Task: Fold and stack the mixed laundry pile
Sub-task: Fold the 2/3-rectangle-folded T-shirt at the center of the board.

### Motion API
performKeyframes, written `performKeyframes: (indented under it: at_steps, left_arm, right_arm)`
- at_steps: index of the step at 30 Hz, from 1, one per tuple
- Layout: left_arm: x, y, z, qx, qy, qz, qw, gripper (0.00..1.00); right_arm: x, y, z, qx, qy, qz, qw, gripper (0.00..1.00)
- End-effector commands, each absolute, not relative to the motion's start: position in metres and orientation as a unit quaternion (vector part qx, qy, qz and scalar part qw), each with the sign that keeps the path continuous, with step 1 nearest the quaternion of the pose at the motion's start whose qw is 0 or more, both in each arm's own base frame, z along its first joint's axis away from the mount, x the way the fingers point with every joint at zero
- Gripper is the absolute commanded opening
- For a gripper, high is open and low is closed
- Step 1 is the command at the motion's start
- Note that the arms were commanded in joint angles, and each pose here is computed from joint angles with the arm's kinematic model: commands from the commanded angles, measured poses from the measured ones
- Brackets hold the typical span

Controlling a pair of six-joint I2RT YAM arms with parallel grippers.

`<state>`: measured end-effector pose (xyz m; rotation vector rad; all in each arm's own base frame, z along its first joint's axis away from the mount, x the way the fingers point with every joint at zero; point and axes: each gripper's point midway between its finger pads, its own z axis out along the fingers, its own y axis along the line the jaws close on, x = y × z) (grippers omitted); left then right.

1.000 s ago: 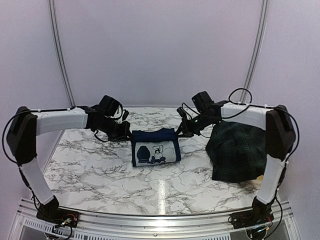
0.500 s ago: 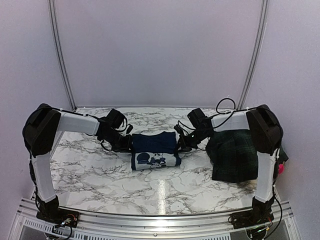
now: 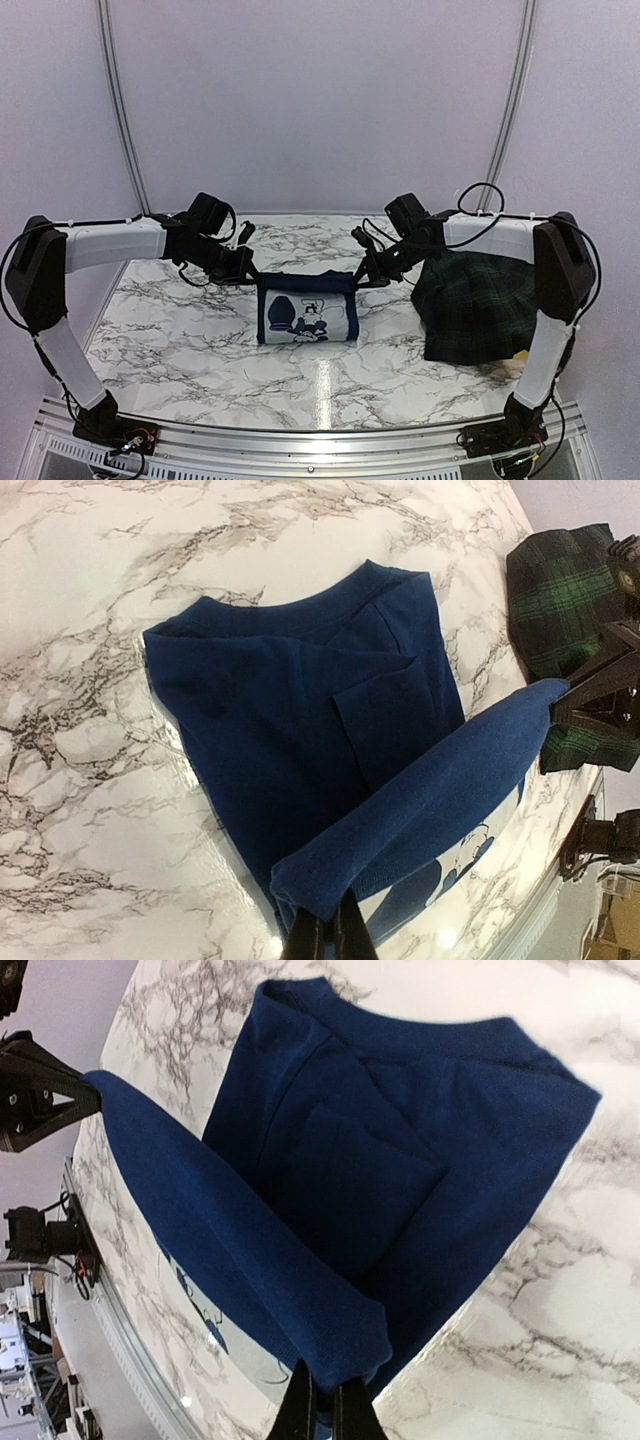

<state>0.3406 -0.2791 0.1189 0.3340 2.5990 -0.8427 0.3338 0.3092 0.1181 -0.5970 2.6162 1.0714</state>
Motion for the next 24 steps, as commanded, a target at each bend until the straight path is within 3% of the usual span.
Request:
performKeyframes:
  at_steps: [1,20,21,22,24]
  left_arm:
    - [0.365,-0.266,0.12,0.109,0.933,-0.28,0.198,0.0]
    - [0.457,-0.271,0.068,0.084,0.942,-0.271,0.181,0.0]
    - [0.462,-0.27,0.065,0.079,0.942,-0.269,0.182,0.05]
    - [0.466,-0.269,0.063,0.074,0.943,-0.27,0.182,0.13]
    - [0.474,-0.263,0.063,0.054,0.944,-0.269,0.184,0.38]
  right_arm:
    - [0.366,0.299,0.125,-0.202,0.905,0.347,0.141,0.0]
    - [0.46,0.287,0.073,-0.153,0.918,0.339,0.138,0.0]
    - [0.464,0.285,0.07,-0.146,0.92,0.335,0.139,0.03]
    - [0.469,0.282,0.07,-0.137,0.923,0.332,0.142,0.11]
    - [0.477,0.274,0.073,-0.117,0.926,0.326,0.149,0.29]
